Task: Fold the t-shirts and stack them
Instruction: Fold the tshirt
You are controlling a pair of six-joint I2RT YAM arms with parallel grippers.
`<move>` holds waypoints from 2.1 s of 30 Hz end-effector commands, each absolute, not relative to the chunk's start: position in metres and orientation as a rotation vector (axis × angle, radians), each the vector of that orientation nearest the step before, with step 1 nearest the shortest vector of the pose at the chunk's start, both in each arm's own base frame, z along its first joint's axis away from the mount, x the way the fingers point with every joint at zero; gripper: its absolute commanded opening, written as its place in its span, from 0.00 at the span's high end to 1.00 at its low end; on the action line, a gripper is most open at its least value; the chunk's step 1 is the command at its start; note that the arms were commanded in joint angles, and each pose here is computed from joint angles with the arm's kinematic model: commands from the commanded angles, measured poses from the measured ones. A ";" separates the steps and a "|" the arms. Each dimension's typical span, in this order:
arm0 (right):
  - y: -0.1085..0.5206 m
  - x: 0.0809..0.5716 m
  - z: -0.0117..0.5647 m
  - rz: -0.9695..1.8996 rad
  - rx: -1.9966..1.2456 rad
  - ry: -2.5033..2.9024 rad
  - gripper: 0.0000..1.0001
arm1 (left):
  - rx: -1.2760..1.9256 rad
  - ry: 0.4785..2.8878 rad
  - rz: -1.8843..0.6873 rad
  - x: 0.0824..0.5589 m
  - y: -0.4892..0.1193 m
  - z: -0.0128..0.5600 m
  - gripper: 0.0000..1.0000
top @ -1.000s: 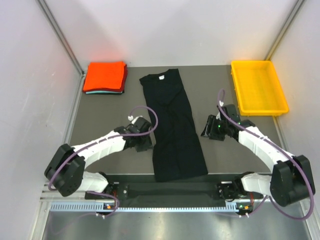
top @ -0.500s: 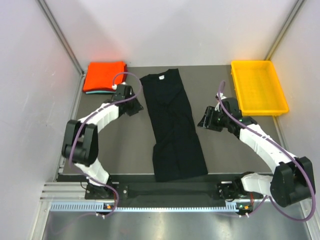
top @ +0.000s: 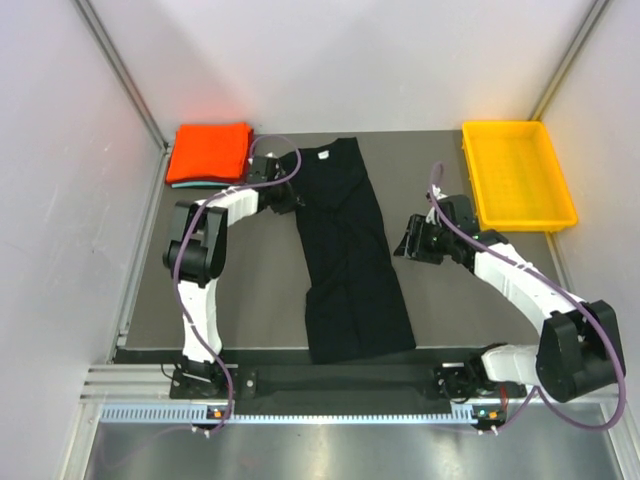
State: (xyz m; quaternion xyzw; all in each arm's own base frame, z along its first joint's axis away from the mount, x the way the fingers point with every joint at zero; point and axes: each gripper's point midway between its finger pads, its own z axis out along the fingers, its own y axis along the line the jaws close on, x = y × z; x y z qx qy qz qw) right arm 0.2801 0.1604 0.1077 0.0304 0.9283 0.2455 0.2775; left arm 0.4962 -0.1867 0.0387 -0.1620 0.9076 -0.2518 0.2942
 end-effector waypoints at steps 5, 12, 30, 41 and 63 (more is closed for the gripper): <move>0.167 0.305 0.127 0.623 0.026 2.439 0.48 | -0.399 2.311 -0.642 0.552 -0.184 0.046 0.98; 0.165 0.319 0.134 0.589 0.047 2.420 0.48 | -0.393 2.326 -0.637 0.585 -0.186 0.034 0.97; 0.148 0.274 0.088 0.528 0.138 2.568 0.50 | -0.305 2.326 -0.594 0.505 -0.169 0.148 0.65; 0.144 0.239 0.076 0.575 0.237 2.565 0.53 | 0.015 2.567 -0.741 0.273 -0.281 0.112 0.72; 0.168 0.212 0.062 0.603 0.197 2.574 0.55 | 0.048 2.651 -0.779 0.177 -0.328 0.053 0.71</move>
